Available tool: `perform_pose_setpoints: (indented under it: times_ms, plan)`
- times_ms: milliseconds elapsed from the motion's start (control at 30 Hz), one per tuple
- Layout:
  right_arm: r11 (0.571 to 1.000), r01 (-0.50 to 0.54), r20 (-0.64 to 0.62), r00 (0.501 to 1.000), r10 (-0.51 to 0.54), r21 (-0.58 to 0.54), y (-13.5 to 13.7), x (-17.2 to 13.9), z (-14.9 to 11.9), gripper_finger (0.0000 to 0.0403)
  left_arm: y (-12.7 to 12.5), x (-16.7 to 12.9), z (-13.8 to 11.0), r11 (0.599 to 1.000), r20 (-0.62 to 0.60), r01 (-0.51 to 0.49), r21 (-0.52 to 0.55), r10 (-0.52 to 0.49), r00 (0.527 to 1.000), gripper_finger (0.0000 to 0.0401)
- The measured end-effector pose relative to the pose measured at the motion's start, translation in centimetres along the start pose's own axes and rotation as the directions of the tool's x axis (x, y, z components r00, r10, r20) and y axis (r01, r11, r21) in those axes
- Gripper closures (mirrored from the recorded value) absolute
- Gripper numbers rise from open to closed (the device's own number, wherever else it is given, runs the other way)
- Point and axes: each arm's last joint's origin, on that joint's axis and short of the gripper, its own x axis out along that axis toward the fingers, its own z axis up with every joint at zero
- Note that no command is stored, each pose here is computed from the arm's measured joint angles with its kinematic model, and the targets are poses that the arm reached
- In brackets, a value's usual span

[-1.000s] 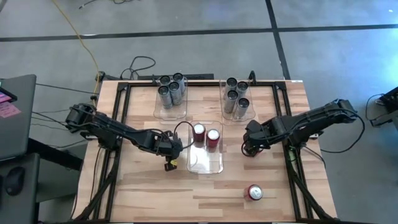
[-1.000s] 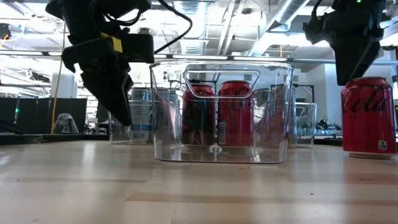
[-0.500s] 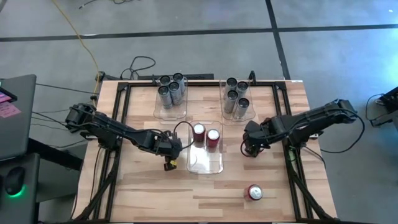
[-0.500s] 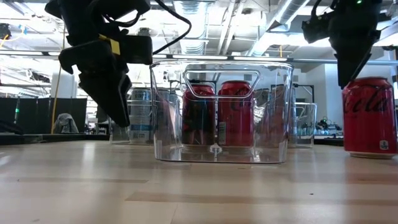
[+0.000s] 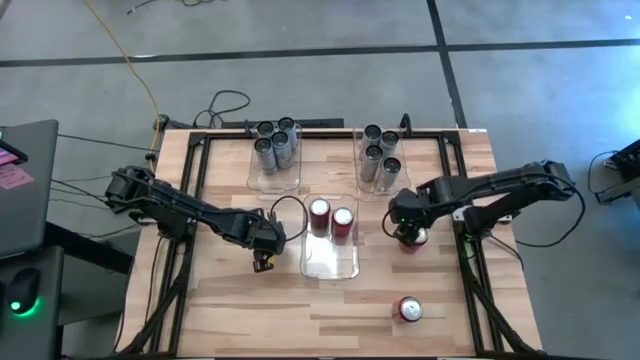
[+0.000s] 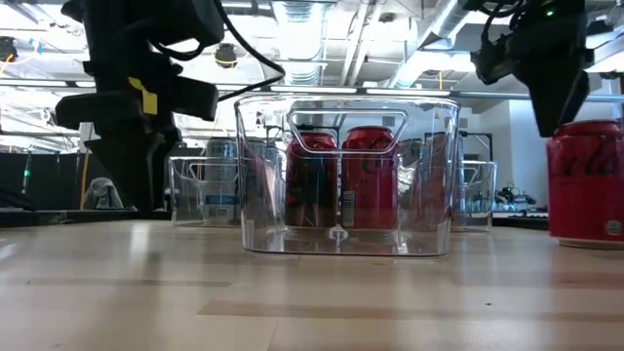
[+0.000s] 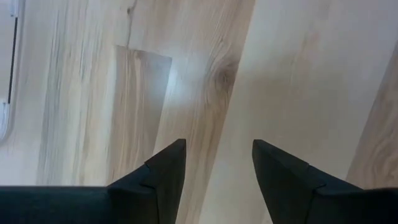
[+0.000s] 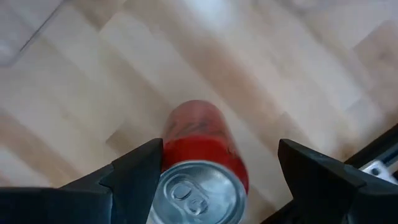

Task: Sort soda cans
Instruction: Put the red soda can into the center transparent bin

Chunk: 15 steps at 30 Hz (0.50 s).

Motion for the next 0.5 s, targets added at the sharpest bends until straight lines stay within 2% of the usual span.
perform_pose_setpoints:
  times_ms: [267,500]
  plan:
    - [0.999,-0.022,-0.020,1.000,0.021,-0.046,0.6,-0.1,-0.7,0.0066,0.0,0.0,0.1,1.000,0.013,-0.003,-0.004,0.003,1.000,0.0219]
    - [0.988,-0.023,-0.045,0.999,0.016,-0.150,1.8,0.7,-3.0,0.0066,-0.1,0.0,0.2,1.000,0.027,0.002,-0.016,-0.001,1.000,0.0219]
